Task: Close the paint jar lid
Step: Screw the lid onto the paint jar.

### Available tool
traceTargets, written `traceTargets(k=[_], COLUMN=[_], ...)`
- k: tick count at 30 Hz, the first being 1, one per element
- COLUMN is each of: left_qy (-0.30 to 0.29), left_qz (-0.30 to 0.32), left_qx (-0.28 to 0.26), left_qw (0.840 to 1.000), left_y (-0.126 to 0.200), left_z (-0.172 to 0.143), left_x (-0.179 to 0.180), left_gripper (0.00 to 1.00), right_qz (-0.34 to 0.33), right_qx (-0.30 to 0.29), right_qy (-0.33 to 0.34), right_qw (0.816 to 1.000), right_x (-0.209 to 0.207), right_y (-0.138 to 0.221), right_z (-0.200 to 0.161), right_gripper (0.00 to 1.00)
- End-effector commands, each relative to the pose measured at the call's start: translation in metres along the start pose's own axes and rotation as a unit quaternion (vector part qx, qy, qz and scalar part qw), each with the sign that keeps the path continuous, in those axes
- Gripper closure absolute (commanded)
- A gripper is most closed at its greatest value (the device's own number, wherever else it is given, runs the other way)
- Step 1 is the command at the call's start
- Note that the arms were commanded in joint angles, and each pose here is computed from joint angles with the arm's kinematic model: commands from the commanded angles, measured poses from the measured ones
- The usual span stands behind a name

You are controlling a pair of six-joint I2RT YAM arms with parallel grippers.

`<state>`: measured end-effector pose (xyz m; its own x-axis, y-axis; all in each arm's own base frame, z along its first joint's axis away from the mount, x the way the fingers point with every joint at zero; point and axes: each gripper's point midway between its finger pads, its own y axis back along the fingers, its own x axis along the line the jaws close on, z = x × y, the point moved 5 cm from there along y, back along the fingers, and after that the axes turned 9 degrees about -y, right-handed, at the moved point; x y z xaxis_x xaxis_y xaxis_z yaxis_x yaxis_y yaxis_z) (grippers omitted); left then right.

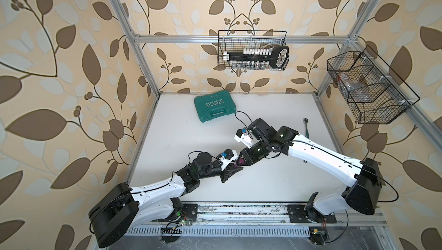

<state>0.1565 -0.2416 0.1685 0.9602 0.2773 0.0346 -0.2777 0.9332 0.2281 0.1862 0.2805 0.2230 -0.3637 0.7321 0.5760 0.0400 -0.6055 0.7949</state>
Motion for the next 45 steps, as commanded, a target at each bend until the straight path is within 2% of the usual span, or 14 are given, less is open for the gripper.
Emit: traceTargets(k=[1, 10, 18, 23, 30, 45], left_qy=[-0.023, -0.022, -0.022, -0.022, -0.023, -0.02], left_qz=[0.003, 0.001, 0.002, 0.002, 0.002, -0.05], left_qx=[-0.032, -0.03, -0.03, -0.031, -0.032, -0.045], left_qw=[0.999, 0.999, 0.999, 0.999, 0.999, 0.998], left_y=[-0.002, -0.003, -0.003, -0.003, -0.002, 0.0], left_z=[0.022, 0.022, 0.022, 0.023, 0.024, 0.032], left_x=[0.002, 0.002, 0.002, 0.002, 0.002, -0.01], left_gripper=[0.92, 0.93, 0.93, 0.93, 0.94, 0.98], right_qz=[-0.008, -0.009, -0.007, -0.005, -0.007, 0.017], right_qx=[-0.004, -0.007, 0.002, 0.005, 0.013, 0.077], right_qy=[0.006, 0.012, 0.012, 0.014, 0.02, 0.127], right_qw=[1.0, 1.0, 1.0, 1.0, 1.0, 0.989], right_x=[0.004, 0.007, 0.006, 0.008, 0.009, 0.012], right_y=[0.003, 0.009, 0.004, 0.003, -0.001, -0.016], right_z=[0.005, 0.005, 0.004, 0.003, 0.002, -0.008], right_gripper=[0.61, 0.55, 0.64, 0.65, 0.71, 0.76])
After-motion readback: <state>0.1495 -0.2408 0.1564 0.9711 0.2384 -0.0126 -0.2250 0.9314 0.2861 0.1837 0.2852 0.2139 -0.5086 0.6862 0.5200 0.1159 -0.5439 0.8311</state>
